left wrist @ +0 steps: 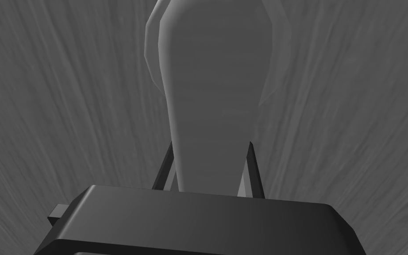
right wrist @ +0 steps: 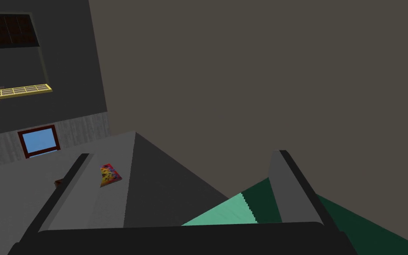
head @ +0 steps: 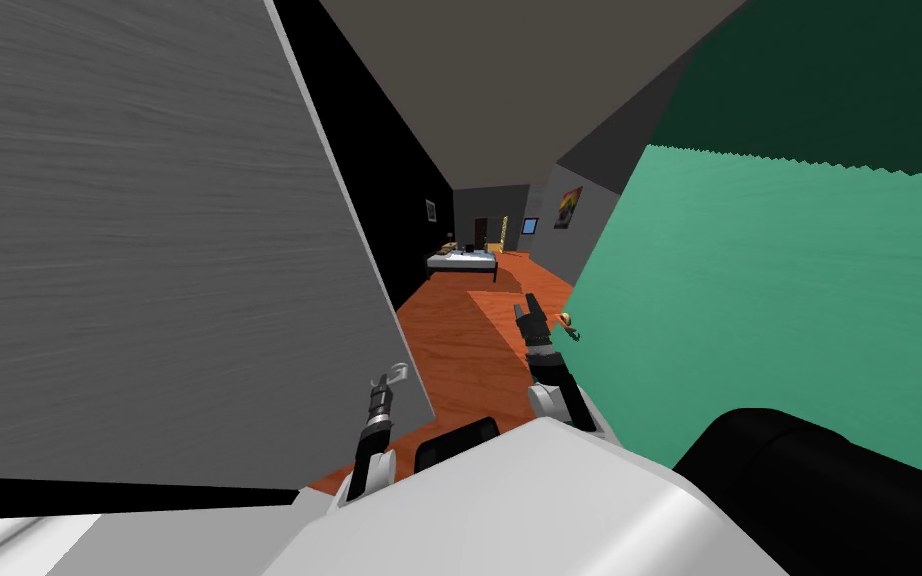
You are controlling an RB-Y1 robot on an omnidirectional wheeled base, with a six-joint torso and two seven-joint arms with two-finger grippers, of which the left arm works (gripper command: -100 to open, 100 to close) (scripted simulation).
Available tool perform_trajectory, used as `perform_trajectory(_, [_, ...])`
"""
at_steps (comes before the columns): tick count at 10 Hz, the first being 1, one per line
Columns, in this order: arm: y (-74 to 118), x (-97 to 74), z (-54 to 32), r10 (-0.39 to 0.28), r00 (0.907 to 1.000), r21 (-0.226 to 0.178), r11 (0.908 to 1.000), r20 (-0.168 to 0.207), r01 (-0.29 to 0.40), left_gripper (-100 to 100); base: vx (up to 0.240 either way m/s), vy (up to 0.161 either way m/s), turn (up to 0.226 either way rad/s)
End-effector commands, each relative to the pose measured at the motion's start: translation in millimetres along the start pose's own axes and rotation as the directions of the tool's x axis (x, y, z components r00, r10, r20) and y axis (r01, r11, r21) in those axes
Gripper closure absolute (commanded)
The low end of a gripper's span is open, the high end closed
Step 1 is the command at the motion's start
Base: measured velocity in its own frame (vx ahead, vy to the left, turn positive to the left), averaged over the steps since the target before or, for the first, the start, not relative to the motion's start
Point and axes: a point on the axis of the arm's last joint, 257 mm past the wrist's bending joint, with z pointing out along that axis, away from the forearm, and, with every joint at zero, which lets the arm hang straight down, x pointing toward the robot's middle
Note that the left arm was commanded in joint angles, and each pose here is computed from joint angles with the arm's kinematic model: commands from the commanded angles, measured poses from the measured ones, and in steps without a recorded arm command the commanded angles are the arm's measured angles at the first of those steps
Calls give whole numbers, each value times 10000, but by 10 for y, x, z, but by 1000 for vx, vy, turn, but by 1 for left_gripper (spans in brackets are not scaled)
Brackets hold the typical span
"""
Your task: Push the door open
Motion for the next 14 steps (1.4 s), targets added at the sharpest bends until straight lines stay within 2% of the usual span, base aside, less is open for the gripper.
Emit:
perform_trajectory(1, [-30, 33, 30, -129, 9999, 73, 9999, 92, 128, 100, 144, -83, 59])
perform_trajectory(2, [-7, -37, 8, -39, 9999, 18, 10000, 129, 39, 100, 64, -24, 40])
perform_trajectory(3, [-28, -189, 21, 82, 9994, 63, 9999, 346, -84, 100, 115, -2, 36])
perform_trajectory(9, [-61, -592, 23, 326, 9942, 99, 9994, 1028, -338, 100, 193, -41, 45])
perform_trajectory(14, [-88, -963, -7, 394, 9824, 117, 9990, 1824, -423, 100, 203, -47, 58])
